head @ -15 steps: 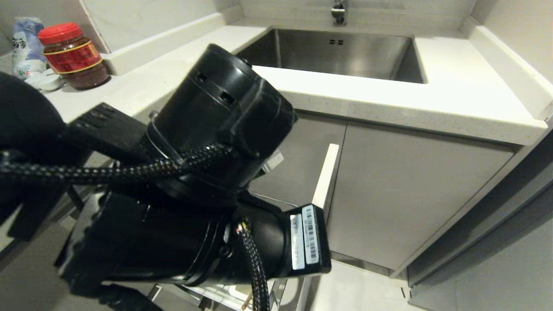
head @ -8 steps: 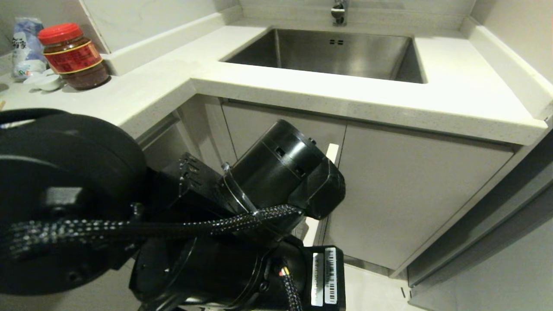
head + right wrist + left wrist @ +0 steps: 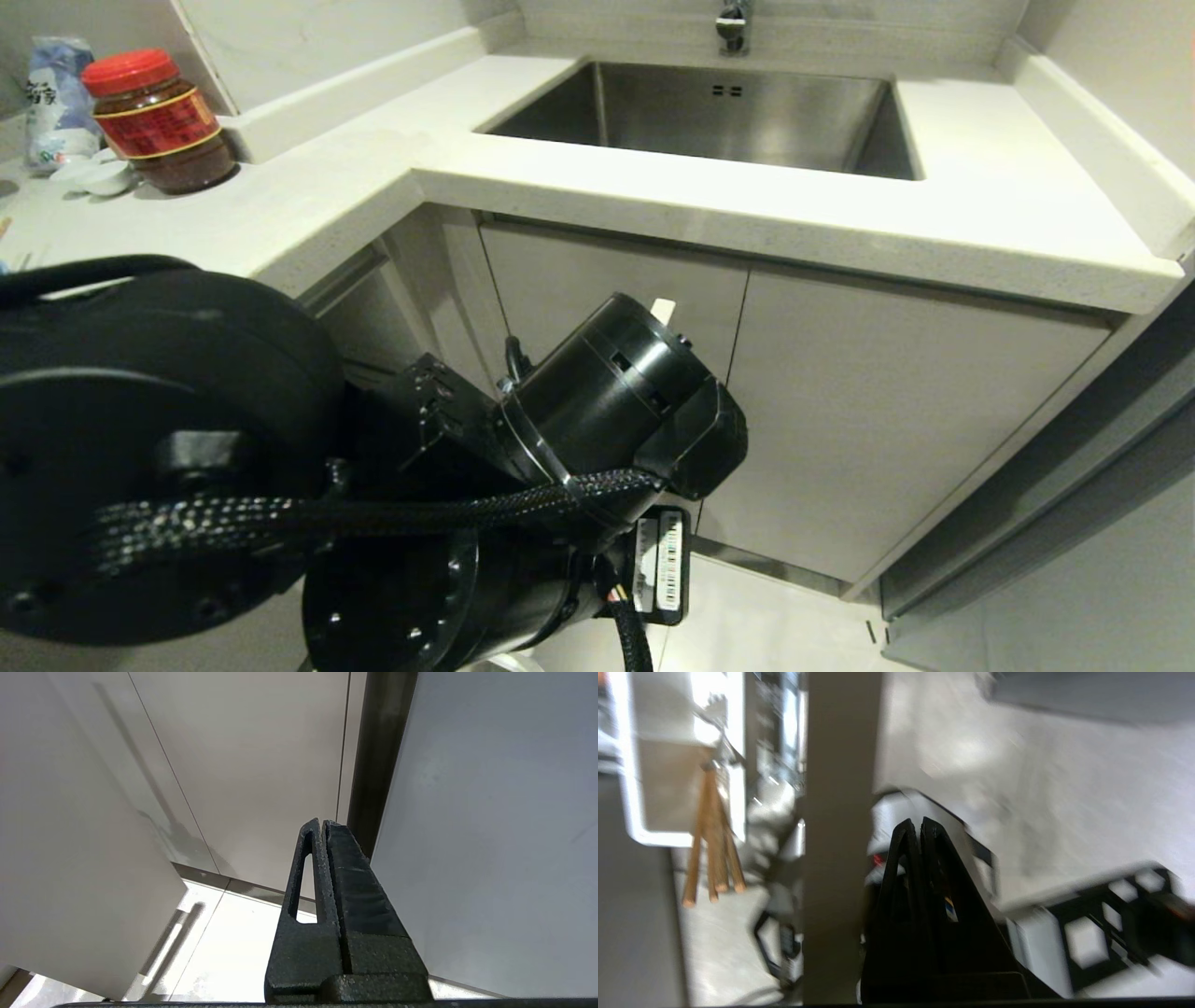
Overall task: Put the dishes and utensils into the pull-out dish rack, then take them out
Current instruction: Close the cupboard
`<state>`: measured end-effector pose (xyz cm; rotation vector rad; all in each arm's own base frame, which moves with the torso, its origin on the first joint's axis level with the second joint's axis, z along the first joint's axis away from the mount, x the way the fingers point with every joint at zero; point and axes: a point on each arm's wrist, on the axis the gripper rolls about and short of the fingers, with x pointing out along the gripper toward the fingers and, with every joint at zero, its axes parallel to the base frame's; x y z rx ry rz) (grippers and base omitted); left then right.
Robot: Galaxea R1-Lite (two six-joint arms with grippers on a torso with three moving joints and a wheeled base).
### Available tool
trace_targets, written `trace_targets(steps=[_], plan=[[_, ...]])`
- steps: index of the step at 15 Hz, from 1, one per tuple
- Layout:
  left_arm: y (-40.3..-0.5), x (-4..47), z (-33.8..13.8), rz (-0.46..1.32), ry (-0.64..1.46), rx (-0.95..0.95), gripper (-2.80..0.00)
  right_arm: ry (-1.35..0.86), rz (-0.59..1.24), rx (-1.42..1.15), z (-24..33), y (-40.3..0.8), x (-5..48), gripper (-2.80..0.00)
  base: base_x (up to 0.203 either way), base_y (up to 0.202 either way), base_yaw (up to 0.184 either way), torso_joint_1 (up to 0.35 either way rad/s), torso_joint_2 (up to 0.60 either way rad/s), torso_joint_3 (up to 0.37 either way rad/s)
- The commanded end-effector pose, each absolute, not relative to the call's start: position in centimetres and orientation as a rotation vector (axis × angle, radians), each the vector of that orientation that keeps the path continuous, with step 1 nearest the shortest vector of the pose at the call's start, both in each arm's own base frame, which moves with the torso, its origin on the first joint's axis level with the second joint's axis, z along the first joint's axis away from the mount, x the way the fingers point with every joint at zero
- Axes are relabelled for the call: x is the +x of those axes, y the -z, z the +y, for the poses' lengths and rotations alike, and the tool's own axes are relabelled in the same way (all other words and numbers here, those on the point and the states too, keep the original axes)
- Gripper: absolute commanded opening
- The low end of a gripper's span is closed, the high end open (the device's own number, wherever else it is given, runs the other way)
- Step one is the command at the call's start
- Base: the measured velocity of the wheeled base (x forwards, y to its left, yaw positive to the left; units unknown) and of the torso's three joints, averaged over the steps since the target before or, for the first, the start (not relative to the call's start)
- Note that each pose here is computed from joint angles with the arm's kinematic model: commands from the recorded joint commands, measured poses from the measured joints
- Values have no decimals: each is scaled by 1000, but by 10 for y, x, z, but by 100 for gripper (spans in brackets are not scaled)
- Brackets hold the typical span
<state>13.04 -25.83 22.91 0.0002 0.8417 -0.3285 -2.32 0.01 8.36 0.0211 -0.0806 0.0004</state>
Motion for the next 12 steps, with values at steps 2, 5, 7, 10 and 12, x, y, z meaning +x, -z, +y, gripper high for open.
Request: trace_targets(steps=[2, 5, 7, 10, 12], plan=[[-233, 137, -244, 752, 203, 69, -280, -1, -57, 21, 0, -77, -21, -280, 0, 0, 0, 0, 0, 0], [-232, 158, -228, 686, 41, 139, -280, -1, -57, 21, 0, -77, -21, -280, 0, 0, 0, 0, 0, 0], [-230, 175, -217, 671, -47, 172, -280, -1, -55, 21, 0, -76, -21, -280, 0, 0, 0, 0, 0, 0], [-225, 191, -207, 656, -141, 213, -280, -1, -57, 21, 0, -77, -21, -280, 0, 0, 0, 0, 0, 0], [-216, 212, -197, 667, -243, 237, -280, -1, -57, 21, 0, -77, -21, -280, 0, 0, 0, 0, 0, 0]])
